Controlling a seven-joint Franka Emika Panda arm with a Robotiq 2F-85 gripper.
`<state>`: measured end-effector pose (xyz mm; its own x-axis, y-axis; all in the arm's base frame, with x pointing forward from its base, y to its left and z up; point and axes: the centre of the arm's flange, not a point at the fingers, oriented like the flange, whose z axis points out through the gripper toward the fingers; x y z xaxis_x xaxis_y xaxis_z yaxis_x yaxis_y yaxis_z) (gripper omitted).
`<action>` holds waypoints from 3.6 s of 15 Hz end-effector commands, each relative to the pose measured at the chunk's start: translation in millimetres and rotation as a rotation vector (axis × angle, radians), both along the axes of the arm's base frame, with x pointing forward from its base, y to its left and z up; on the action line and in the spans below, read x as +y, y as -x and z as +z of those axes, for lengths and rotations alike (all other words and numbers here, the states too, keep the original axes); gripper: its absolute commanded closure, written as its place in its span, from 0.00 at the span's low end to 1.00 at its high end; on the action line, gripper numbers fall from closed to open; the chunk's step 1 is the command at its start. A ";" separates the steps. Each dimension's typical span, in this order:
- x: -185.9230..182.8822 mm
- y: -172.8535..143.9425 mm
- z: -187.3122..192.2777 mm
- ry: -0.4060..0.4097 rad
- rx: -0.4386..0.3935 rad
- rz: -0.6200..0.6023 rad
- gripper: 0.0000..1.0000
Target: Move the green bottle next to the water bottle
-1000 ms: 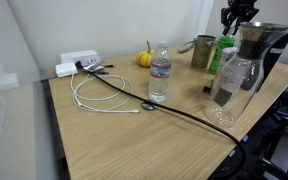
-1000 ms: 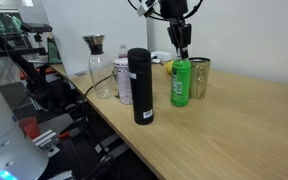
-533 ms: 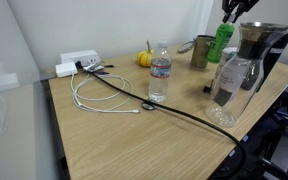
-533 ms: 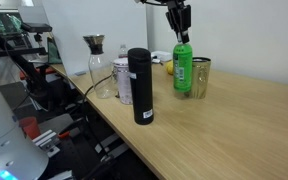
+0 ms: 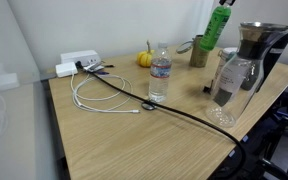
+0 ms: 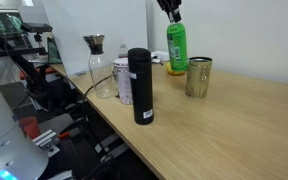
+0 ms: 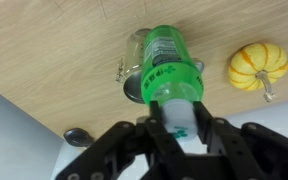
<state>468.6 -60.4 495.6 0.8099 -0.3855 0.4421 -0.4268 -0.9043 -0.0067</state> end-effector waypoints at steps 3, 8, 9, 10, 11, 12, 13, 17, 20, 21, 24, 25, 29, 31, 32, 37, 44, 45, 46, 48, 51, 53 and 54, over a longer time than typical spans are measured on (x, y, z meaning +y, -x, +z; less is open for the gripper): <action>26.3 -1.0 14.7 -0.017 -0.045 0.144 0.88; 82.9 -17.1 16.6 -0.063 -0.082 0.371 0.88; 95.4 -20.1 14.7 -0.069 -0.080 0.416 0.88; 108.1 -23.5 12.3 -0.071 -0.073 0.461 0.88; 118.4 -26.8 7.6 -0.066 -0.058 0.503 0.88; 128.3 -30.5 1.9 -0.061 -0.034 0.544 0.88; 135.8 -36.4 -6.7 -0.050 -0.016 0.584 0.88; 160.1 -58.3 -39.6 0.000 0.050 0.711 0.88; 173.0 -69.5 -60.9 0.026 0.103 0.766 0.88; 176.0 -72.6 -66.9 0.043 0.123 0.775 0.88; 181.6 -77.7 -84.7 0.083 0.180 0.806 0.88; 183.0 -78.3 -89.1 0.082 0.192 0.815 0.88; 190.0 -77.3 -99.0 0.079 0.233 0.835 0.76; 192.4 -75.9 -95.9 0.079 0.241 0.839 0.37; 192.8 -75.2 -94.0 0.079 0.245 0.838 0.32; 188.7 -70.1 -77.3 0.085 0.231 0.838 0.01; 170.7 -48.3 -32.5 0.055 0.153 0.815 0.00; 168.3 -43.9 -26.1 0.029 0.144 0.817 0.00; 178.1 -57.0 -30.2 0.057 0.138 0.799 0.00; 178.2 -54.5 -24.7 0.056 0.129 0.800 0.00; 179.2 -55.7 -29.9 0.054 0.138 0.801 0.00; 179.2 -55.8 -29.7 0.054 0.138 0.801 0.00; 179.2 -55.8 -29.7 0.054 0.138 0.801 0.00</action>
<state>524.4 118.8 466.0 0.8794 0.3526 0.3198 0.3557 -0.9332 0.0507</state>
